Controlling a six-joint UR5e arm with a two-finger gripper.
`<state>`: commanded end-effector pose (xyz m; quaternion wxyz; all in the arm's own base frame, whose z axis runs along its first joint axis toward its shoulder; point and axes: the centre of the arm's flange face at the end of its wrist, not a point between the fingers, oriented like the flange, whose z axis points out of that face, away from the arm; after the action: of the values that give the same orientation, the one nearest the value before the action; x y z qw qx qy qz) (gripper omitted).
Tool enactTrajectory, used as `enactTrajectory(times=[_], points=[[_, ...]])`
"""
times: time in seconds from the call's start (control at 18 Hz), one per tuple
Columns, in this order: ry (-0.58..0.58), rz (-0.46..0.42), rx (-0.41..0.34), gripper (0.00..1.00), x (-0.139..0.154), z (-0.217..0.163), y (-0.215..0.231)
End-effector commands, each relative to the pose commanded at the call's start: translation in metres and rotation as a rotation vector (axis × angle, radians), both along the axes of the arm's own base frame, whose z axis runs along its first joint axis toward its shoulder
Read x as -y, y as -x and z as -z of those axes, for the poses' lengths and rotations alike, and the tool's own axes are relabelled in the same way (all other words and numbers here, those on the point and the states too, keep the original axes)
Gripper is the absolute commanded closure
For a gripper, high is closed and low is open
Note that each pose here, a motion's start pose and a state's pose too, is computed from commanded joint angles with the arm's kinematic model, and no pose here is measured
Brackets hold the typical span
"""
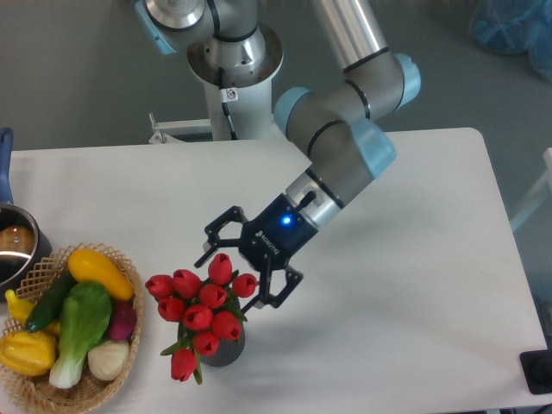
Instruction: Insert the flowers into the vase
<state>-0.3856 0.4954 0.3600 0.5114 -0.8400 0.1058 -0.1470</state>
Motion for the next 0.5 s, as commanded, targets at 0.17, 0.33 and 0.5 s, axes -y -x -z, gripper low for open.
enactTrajectory(times=[0.17,0.33,0.5], points=[[0.026,-0.028,-0.057,0.00,0.010,-0.017,0.002],[0.099,-0.076,-0.153,0.00,0.023,-0.033,0.004],[0.206,-0.108,-0.294,0.00,0.033,-0.041,0.005]])
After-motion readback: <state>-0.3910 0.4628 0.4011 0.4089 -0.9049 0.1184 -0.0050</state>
